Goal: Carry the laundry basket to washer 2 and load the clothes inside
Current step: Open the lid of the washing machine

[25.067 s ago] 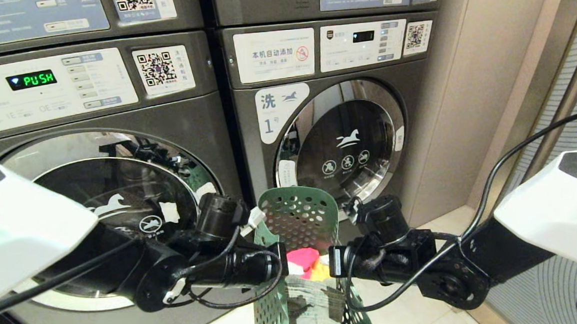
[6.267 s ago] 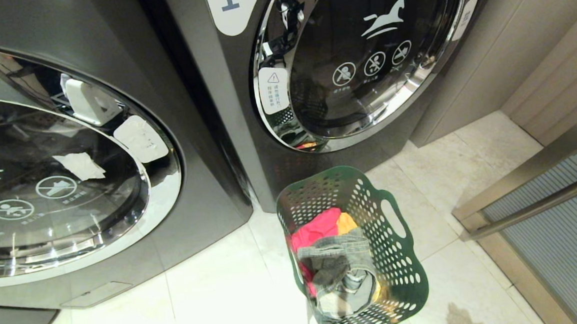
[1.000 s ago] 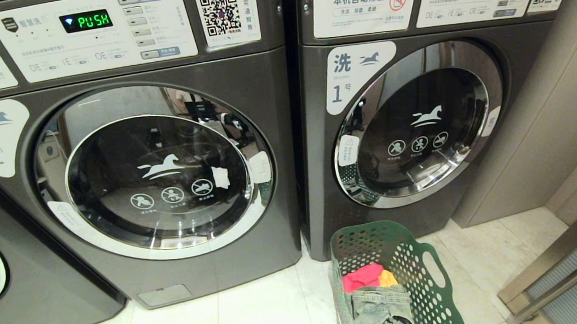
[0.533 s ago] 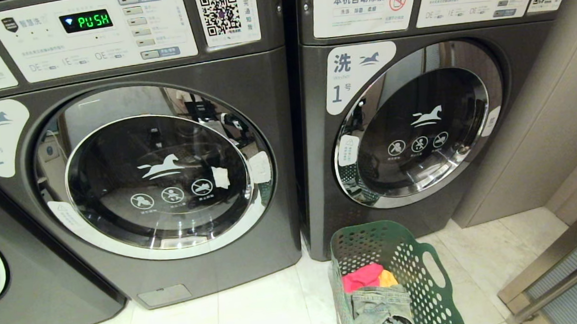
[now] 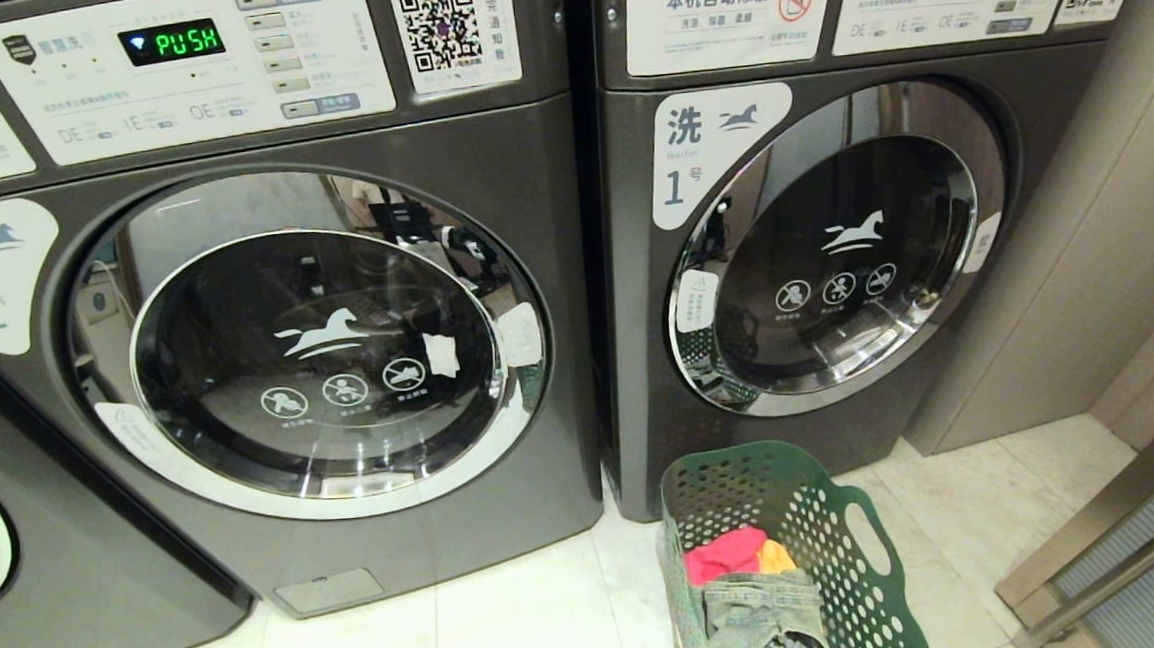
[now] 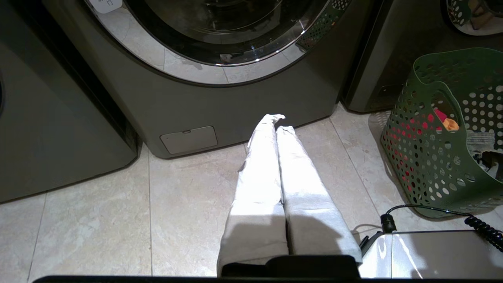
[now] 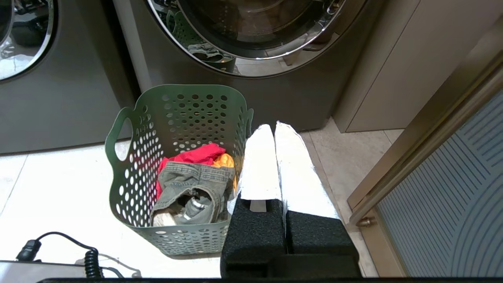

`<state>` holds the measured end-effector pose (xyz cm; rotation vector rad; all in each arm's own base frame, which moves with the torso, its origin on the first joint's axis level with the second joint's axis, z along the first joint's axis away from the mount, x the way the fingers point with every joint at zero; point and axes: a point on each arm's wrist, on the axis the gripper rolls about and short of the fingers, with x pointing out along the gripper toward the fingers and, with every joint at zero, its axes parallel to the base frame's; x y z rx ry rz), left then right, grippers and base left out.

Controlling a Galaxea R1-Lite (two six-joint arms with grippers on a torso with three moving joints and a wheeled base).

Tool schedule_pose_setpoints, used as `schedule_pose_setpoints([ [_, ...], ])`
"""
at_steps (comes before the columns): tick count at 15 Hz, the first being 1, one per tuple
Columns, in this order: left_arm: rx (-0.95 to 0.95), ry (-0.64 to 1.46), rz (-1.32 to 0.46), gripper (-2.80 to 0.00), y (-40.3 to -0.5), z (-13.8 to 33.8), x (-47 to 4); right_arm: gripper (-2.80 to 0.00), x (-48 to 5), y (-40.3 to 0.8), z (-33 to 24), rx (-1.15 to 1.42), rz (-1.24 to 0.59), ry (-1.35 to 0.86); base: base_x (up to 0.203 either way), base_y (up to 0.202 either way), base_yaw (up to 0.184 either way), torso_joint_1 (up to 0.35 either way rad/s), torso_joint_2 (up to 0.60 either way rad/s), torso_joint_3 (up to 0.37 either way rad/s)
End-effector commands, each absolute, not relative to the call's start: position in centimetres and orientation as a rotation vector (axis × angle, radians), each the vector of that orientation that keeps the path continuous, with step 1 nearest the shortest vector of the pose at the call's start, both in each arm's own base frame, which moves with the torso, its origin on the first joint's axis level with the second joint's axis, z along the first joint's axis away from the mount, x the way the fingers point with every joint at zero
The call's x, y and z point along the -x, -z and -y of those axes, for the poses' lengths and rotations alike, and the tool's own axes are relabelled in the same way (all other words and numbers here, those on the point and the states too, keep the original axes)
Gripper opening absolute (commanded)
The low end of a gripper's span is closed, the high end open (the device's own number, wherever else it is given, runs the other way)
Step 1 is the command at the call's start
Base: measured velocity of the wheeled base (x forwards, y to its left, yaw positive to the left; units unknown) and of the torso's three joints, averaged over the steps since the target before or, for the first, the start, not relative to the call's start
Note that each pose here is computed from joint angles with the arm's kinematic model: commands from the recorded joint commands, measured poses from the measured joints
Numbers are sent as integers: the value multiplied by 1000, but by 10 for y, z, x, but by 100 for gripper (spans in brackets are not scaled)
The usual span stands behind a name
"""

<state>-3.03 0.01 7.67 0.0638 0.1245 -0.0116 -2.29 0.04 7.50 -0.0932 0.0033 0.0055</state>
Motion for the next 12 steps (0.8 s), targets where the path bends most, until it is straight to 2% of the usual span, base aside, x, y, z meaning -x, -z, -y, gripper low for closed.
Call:
schedule_pose_setpoints([
  [1, -64, 12, -124, -280, -77, 0, 30, -280, 23, -75, 0, 95, -4, -6, 0, 0, 0, 0, 0, 0],
  [4, -64, 12, -124, -280, -77, 0, 30, -280, 23, -75, 0, 95, -3, -6, -1, -55, 9, 3, 1, -1],
  [12, -66, 12, -125, -280, -76, 0, 30, -280, 23, -75, 0, 100, -4, -6, 0, -192, 2, 2, 3, 3],
])
